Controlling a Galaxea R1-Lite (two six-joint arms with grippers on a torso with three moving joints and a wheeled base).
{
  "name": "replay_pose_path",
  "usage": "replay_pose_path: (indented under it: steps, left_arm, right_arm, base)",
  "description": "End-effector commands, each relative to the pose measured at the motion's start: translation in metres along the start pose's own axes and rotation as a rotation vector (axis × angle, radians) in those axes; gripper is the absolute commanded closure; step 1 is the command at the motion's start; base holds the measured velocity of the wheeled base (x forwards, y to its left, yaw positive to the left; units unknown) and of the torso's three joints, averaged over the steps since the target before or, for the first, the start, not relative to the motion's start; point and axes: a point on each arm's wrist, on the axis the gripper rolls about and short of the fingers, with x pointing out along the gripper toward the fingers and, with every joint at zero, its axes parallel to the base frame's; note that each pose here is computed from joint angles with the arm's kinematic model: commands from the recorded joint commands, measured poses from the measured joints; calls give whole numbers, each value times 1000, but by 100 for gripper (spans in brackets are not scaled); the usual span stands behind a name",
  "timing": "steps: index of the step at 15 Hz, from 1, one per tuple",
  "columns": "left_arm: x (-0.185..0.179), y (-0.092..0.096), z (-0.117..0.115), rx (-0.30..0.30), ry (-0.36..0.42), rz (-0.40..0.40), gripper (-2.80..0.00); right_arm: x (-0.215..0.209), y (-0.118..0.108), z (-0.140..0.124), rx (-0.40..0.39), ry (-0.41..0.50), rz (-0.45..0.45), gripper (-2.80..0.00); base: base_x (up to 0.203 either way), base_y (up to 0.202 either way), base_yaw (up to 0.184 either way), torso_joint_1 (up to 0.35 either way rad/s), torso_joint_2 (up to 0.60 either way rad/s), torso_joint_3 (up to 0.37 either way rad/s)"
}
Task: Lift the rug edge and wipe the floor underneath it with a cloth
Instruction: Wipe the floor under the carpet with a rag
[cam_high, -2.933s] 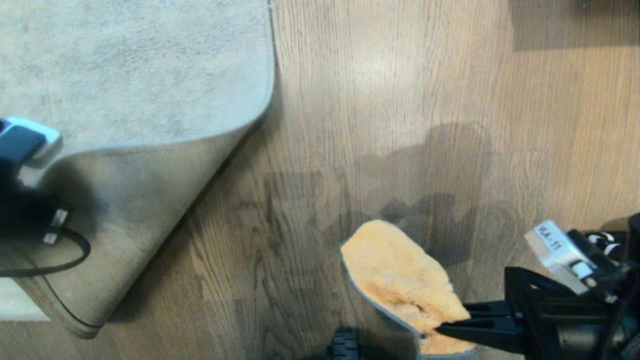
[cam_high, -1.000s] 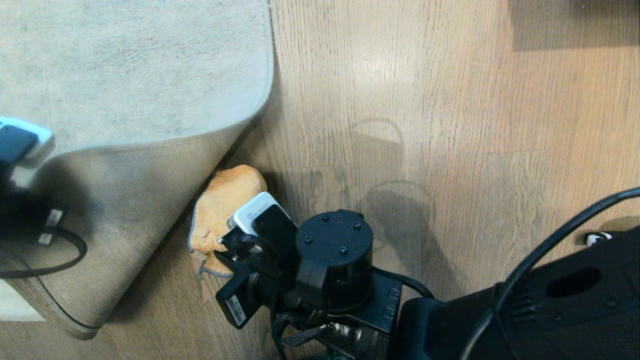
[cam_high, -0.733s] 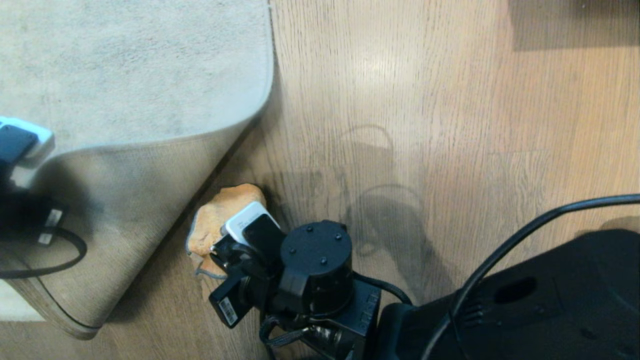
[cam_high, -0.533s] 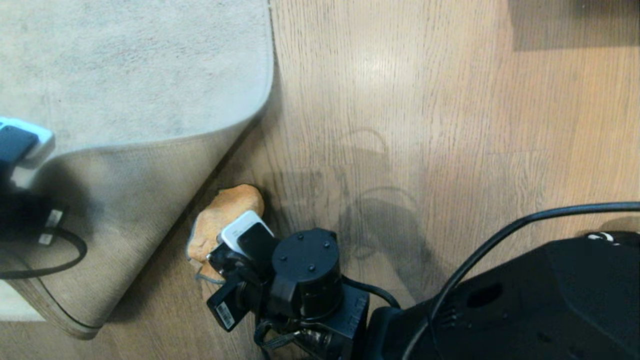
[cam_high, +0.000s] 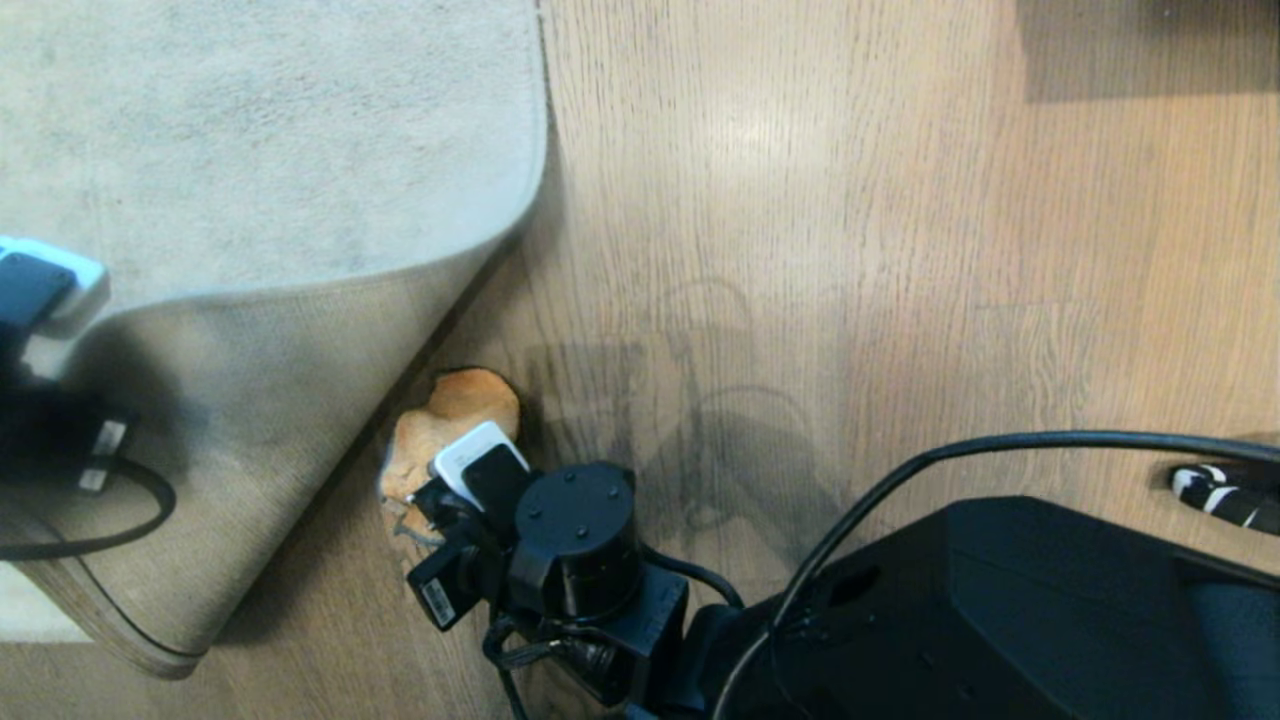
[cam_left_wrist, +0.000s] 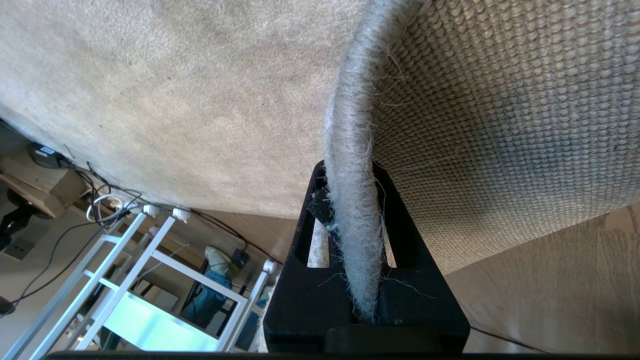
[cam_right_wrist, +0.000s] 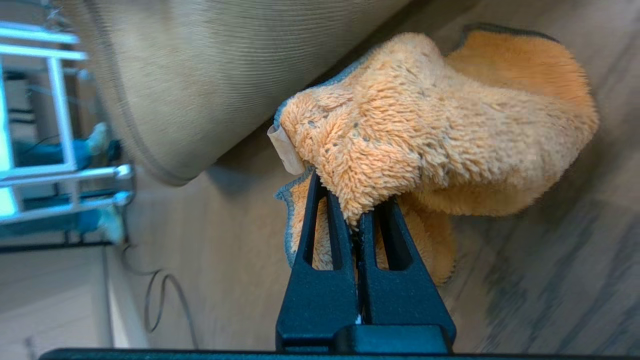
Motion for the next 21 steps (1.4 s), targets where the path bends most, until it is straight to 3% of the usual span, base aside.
replay_pose_path:
  steps: [1, 8, 14, 21]
  left_arm:
    - [0, 0, 0, 0, 0, 5, 0]
    - [0, 0, -1, 3, 5, 2, 0]
    - [1, -2, -3, 7, 13, -1, 0]
    - [1, -1, -3, 6, 12, -1, 0]
  right_arm:
    - [9, -10, -11, -2, -6, -30, 0]
    - [20, -74, -8, -3, -58, -179, 0]
    - [23, -88, -6, -21, -73, -209, 0]
    - [27, -117, 19, -35, -146, -270, 0]
  base:
    - [0, 0, 0, 0, 0, 0]
    - [0, 0, 0, 0, 0, 0]
    - [0, 0, 0, 0, 0, 0]
    - [0, 0, 0, 0, 0, 0]
